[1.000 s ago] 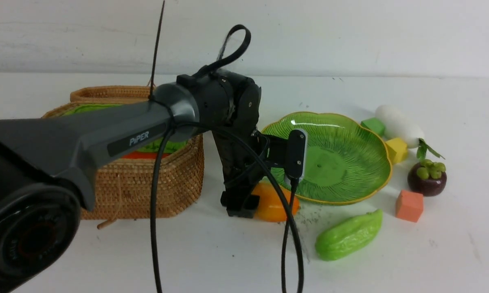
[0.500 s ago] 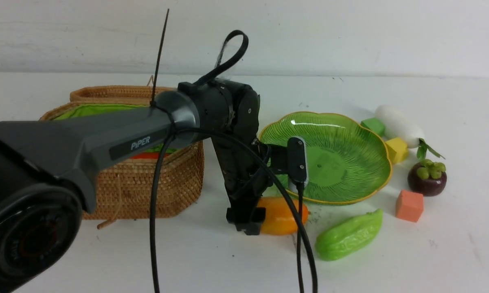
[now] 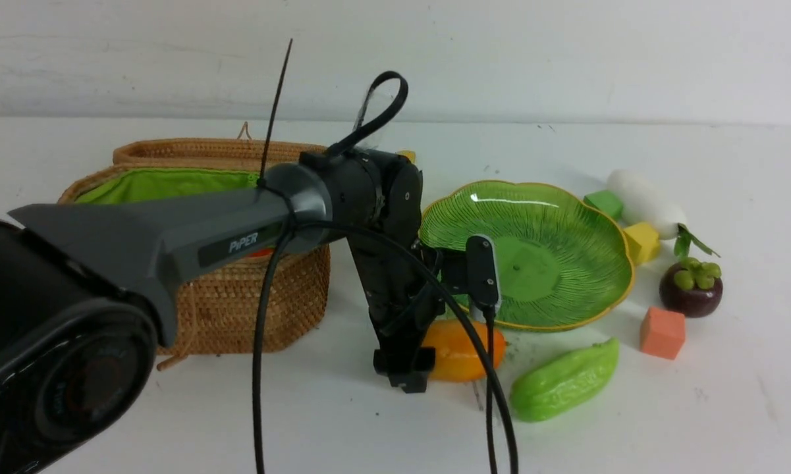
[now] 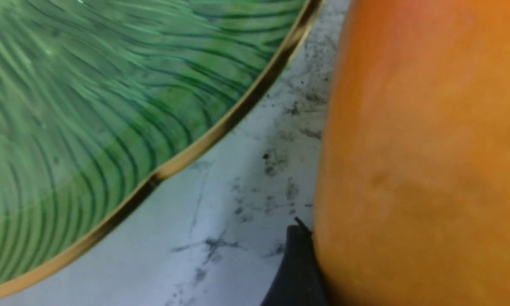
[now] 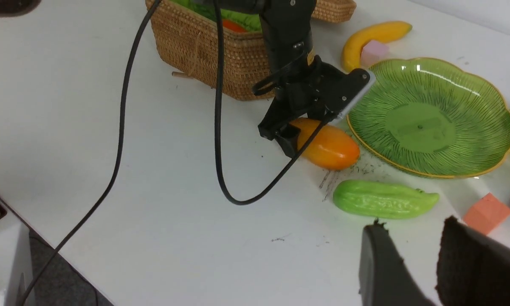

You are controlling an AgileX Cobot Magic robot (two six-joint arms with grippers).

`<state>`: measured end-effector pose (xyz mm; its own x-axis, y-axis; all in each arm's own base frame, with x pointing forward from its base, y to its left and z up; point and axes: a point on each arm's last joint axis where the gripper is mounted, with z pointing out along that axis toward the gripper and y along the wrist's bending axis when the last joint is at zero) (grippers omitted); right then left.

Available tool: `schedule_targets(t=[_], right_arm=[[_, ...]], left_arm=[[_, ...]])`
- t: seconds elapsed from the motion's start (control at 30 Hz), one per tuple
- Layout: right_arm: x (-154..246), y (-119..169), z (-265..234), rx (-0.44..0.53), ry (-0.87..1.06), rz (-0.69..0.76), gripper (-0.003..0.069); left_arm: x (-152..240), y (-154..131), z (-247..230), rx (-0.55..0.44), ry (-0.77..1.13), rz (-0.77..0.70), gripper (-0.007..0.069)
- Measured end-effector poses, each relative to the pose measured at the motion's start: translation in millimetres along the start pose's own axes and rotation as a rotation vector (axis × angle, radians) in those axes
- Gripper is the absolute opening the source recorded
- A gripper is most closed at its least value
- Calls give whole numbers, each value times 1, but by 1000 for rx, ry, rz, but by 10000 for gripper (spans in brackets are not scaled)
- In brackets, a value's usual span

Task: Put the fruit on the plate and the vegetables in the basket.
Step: Grab the mango with your left arm and place it on the right plate

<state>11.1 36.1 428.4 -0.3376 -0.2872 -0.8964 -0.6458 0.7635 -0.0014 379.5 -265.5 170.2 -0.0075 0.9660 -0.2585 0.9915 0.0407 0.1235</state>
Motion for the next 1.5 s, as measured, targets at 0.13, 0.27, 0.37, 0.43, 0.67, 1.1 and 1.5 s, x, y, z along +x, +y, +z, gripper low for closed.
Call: schedule_targets(t=[0.13,0.27,0.37,0.43,0.67,1.1,1.5], right_arm=[[1,0,0,-4,12,0,215],[1,0,0,-5,14,0,215],[1,0,0,-2,8,0,215],[-1,-2,0,18,-8,7,215],[-10,-21,-3,228,-125,132,219],[-10,-26,-4,279,-135,192,223],[-5,-25,-4,273,-86,199,234]], left_arm=[[1,-2,0,26,15,0,519],[3,-6,-7,58,41,7,519],[3,-9,-21,66,46,9,519],[0,-10,-40,40,27,-13,519],[-24,-4,-112,-179,-275,-309,519],[-49,43,-61,-323,-632,-607,519],[-50,48,-45,-325,-635,-634,647]])
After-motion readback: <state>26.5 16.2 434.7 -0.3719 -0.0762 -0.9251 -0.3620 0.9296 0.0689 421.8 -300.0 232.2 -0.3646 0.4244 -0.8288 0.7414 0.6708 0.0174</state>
